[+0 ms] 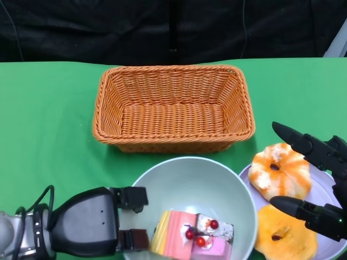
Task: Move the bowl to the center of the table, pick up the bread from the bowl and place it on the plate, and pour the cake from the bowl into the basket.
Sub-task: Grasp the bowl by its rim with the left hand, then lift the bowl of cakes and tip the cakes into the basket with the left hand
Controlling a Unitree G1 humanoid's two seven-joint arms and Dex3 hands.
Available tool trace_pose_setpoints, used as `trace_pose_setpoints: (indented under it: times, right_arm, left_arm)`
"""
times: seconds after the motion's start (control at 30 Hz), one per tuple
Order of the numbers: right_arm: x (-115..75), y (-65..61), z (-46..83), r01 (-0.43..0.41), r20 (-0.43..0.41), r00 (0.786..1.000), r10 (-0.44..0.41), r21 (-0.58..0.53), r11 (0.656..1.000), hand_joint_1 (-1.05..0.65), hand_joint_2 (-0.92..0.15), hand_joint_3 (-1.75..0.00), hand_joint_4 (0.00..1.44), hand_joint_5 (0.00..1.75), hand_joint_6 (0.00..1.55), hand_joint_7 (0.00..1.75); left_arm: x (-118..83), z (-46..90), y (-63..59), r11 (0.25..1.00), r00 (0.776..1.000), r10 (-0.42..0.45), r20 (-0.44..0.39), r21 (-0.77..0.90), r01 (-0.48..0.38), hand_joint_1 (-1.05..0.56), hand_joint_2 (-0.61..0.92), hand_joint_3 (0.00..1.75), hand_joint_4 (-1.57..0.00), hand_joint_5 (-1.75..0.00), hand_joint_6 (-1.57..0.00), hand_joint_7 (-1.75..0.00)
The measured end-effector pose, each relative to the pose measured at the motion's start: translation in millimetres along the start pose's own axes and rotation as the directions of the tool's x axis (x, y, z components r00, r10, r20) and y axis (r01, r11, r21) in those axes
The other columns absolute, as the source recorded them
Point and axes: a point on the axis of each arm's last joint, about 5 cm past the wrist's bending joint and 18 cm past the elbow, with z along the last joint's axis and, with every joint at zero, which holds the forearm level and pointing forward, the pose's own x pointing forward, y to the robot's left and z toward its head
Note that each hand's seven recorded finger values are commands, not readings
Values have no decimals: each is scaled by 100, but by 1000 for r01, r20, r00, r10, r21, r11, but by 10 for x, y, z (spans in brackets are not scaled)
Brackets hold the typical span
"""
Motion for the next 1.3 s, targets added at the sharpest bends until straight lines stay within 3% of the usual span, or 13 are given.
trace_pose_setpoints:
  times: [0.13,0.23,0.57,0.67,0.73,0.83,0.87,0.9,0.97,1.07,1.13,1.3]
  right_arm:
    - [-4,8,7,13,11,1000,-13,8,1000,-41,-92,-3,0,101,34,6]
    - [-16,17,9,30,10,999,-30,16,999,-43,-92,-8,0,102,34,7]
    - [-46,62,36,38,45,998,-40,48,998,-37,-92,-11,1,113,39,12]
    - [-46,80,51,63,72,995,-68,68,996,-36,-92,-10,0,123,42,21]
    - [-47,92,53,74,89,993,-82,89,993,-31,-92,-11,7,129,46,27]
    - [-65,146,35,114,108,986,-130,140,984,-24,-82,-34,28,133,35,84]
    - [-75,169,30,133,113,982,-153,165,977,-16,-61,-71,35,139,34,105]
    - [-83,190,24,152,123,976,-177,188,970,-11,-47,-96,40,143,36,116]
    - [-104,236,9,189,144,963,-227,239,953,-6,-34,-122,48,150,42,130]
    - [-129,282,-19,225,183,943,-278,265,937,5,-31,-149,72,162,67,143]
    - [-144,296,-31,246,201,931,-305,274,930,10,-33,-154,84,165,79,146]
    - [-164,311,-60,251,215,924,-315,277,927,15,-32,-161,95,168,87,150]
  left_arm:
    - [20,21,-7,999,1000,28,5,-17,-28,-31,89,2,-90,-174,-73,-164]
    - [-5,0,64,999,999,44,8,-8,-43,-27,87,1,-93,-175,-73,-170]
    - [-76,-53,287,999,1000,30,7,-25,-29,-28,87,1,-95,-175,-81,-160]
    - [-96,-47,334,999,1000,28,-5,-36,-28,-30,88,1,-95,-175,-82,-156]
    - [-94,-30,349,998,999,32,-8,-47,-33,-29,88,1,-96,-175,-79,-163]
    - [-87,-24,411,998,999,31,-19,-62,-32,-27,87,0,-97,-175,-76,-171]
    - [-82,-33,441,997,999,35,-26,-64,-37,-28,88,0,-97,-175,-75,-172]
    - [-76,-46,464,997,999,39,-31,-59,-41,-28,88,1,-97,-175,-75,-172]
    - [-64,-72,506,998,998,47,-42,-48,-49,-29,90,1,-97,-175,-74,-174]
    - [-68,-81,539,996,996,70,-58,-51,-73,-29,91,2,-98,-175,-75,-175]
    - [-74,-70,543,994,994,84,-63,-63,-88,-28,91,2,-98,-175,-76,-175]
    - [-66,-71,571,988,989,128,-79,-74,-134,-28,91,2,-98,-175,-76,-175]
